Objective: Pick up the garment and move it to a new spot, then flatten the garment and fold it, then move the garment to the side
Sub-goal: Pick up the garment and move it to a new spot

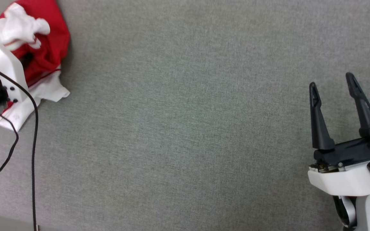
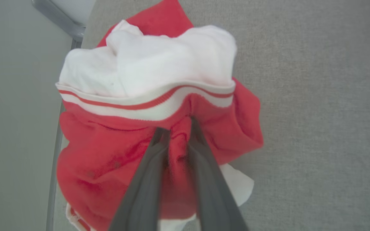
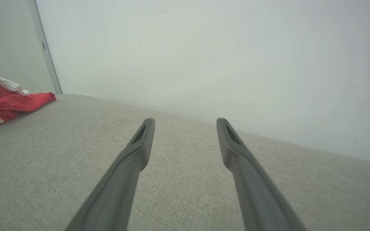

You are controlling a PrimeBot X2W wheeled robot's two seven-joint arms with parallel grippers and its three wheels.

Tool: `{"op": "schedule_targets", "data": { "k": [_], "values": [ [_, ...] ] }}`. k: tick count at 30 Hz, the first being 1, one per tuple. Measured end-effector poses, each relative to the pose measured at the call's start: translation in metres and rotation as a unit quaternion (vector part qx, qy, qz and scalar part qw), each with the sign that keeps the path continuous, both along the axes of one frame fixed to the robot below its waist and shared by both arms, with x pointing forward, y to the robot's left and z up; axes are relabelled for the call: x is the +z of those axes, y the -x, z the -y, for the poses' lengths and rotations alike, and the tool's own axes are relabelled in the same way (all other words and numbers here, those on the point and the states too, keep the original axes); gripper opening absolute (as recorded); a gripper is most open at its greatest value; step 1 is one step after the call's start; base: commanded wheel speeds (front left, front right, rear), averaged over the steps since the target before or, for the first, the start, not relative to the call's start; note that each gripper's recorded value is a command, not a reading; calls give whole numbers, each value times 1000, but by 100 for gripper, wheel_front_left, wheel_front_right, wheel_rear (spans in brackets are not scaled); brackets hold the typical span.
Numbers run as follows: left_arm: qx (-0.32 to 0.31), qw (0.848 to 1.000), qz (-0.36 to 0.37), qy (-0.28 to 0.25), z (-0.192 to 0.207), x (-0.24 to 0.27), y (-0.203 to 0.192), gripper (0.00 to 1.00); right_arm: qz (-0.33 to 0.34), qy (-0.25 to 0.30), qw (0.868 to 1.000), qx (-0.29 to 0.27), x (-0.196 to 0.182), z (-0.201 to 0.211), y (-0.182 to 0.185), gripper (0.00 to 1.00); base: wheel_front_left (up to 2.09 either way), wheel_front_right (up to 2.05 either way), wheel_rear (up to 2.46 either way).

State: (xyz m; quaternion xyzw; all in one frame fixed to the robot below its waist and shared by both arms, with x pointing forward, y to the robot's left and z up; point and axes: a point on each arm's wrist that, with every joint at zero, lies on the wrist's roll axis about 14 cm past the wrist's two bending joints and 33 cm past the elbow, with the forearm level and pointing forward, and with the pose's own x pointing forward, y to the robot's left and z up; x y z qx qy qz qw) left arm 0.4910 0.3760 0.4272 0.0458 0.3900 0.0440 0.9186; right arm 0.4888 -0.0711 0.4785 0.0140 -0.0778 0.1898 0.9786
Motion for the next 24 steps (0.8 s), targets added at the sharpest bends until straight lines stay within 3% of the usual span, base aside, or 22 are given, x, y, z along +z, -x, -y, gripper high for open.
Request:
{"op": "schedule_targets", "data": {
  "k": [5, 11, 24],
  "values": [
    [-50, 995, 80, -45, 8, 49, -15, 0, 15, -10, 1000, 3, 20, -4, 9, 100, 0, 0, 0],
    [-117, 974, 181, -72, 43, 111, -37, 0, 30, -17, 999, 0, 41, -3, 21, 100, 0, 0, 0],
    [-286, 907, 306, -30, 203, 167, -68, 0, 47, -30, 997, -55, 67, 38, 41, 100, 0, 0, 0]
  ]
}}
